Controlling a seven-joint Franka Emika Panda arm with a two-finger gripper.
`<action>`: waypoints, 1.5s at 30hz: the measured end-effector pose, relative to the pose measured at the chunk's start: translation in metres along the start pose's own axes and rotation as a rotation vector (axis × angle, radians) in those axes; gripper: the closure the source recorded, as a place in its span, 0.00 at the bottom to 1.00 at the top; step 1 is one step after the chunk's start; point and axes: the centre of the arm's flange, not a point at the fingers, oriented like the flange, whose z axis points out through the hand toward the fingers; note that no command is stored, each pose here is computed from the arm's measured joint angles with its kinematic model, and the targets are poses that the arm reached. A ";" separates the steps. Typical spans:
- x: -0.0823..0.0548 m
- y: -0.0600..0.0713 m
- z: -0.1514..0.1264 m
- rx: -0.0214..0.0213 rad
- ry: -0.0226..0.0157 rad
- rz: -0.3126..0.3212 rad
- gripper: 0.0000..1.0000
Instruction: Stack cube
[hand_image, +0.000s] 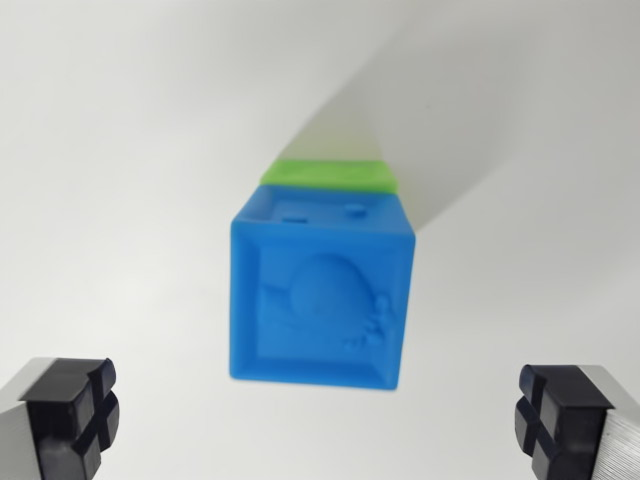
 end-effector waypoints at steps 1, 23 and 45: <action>0.000 0.000 -0.004 0.0007 0.0002 0.000 0.00; 0.000 0.000 -0.097 0.0021 -0.0009 -0.001 0.00; 0.000 -0.002 -0.178 0.0039 -0.0020 -0.002 0.00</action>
